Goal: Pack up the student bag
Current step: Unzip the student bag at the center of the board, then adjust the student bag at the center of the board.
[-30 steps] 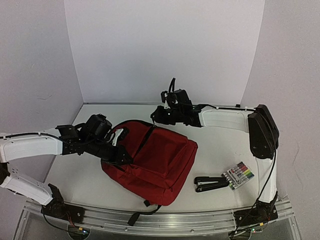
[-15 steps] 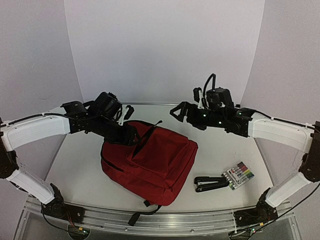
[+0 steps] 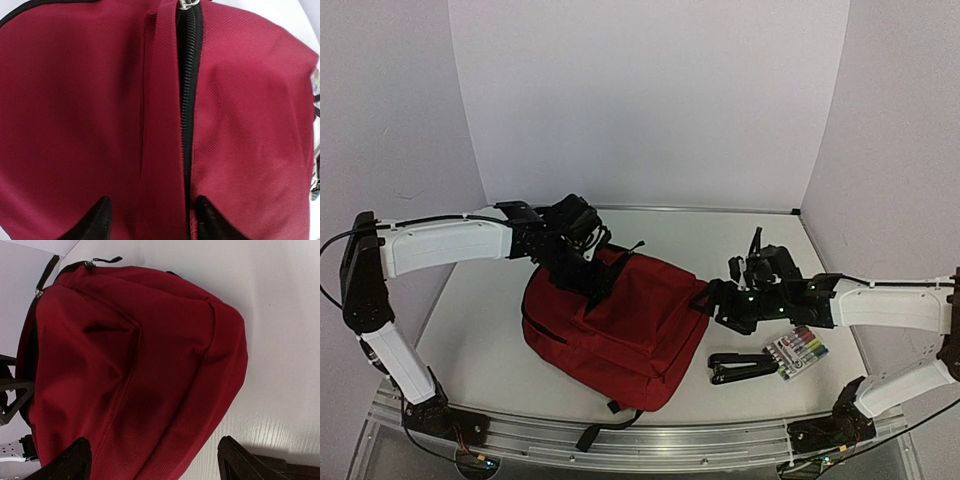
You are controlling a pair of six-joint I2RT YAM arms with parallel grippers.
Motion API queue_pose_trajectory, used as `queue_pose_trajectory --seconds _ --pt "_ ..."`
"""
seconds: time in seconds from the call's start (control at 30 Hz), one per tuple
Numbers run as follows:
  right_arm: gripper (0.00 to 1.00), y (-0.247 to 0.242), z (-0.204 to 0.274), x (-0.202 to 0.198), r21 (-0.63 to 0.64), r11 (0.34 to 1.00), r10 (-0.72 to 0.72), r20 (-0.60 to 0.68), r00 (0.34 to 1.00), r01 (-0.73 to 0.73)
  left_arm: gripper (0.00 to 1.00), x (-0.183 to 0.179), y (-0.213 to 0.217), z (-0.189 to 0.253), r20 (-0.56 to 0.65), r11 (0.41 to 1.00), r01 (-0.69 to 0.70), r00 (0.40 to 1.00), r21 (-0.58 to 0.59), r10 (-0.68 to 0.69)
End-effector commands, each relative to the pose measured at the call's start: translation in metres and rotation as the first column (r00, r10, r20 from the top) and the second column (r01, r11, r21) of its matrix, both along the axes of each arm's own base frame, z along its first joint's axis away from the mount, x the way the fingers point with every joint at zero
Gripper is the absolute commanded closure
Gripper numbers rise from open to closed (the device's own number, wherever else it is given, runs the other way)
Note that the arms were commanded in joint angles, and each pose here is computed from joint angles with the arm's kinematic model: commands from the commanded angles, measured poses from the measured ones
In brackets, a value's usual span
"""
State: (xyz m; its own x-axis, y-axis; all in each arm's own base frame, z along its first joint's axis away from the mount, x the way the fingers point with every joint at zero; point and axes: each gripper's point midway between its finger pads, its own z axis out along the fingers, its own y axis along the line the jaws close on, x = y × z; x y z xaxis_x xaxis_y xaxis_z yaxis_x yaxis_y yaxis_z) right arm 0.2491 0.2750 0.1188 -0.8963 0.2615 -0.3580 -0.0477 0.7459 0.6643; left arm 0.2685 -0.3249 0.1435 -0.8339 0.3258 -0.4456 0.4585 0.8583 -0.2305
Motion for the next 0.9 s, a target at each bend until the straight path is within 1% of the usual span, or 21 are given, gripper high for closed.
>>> queue_pose_trajectory --seconds 0.0,0.1,0.2,0.3,0.33,0.43,0.47,0.67,0.87 --pt "0.24 0.017 0.018 -0.003 0.105 0.994 0.017 0.025 1.0 -0.02 0.54 0.016 0.016 0.014 0.055 0.997 -0.079 0.995 0.014 0.079" --pt "0.36 0.024 0.011 -0.004 0.125 0.992 0.028 0.015 0.999 -0.03 0.69 0.017 0.023 0.013 0.043 0.995 -0.103 0.994 -0.001 0.103" --pt "0.49 0.034 0.01 -0.001 0.145 0.988 0.044 0.022 0.999 -0.047 0.81 0.015 0.029 0.014 0.034 0.993 -0.117 0.992 -0.013 0.118" --pt "0.67 0.042 0.01 0.007 0.138 0.989 0.048 0.036 0.998 -0.052 0.92 0.012 0.035 0.015 0.028 0.991 -0.134 0.991 -0.021 0.134" --pt "0.77 0.042 0.01 0.01 0.131 0.99 0.038 0.045 0.998 -0.044 0.96 0.011 0.037 0.015 0.025 0.99 -0.137 0.99 -0.026 0.138" --pt "0.97 0.041 0.016 0.024 0.104 0.995 0.002 0.093 0.996 -0.012 1.0 0.006 0.039 0.015 0.01 0.989 -0.144 0.989 -0.038 0.144" --pt "1.0 0.041 0.018 0.03 0.092 0.996 -0.009 0.11 0.994 -0.002 1.0 0.004 0.039 0.015 0.002 0.989 -0.141 0.99 -0.045 0.142" --pt "1.0 0.032 0.024 0.086 0.011 0.999 -0.034 0.188 0.982 0.032 1.0 -0.009 0.023 0.025 -0.066 0.978 -0.123 0.991 -0.168 0.114" --pt "1.0 0.02 0.033 0.158 -0.081 0.995 -0.037 0.261 0.965 0.06 1.0 -0.016 0.012 0.029 -0.12 0.943 -0.18 0.981 -0.281 0.151"
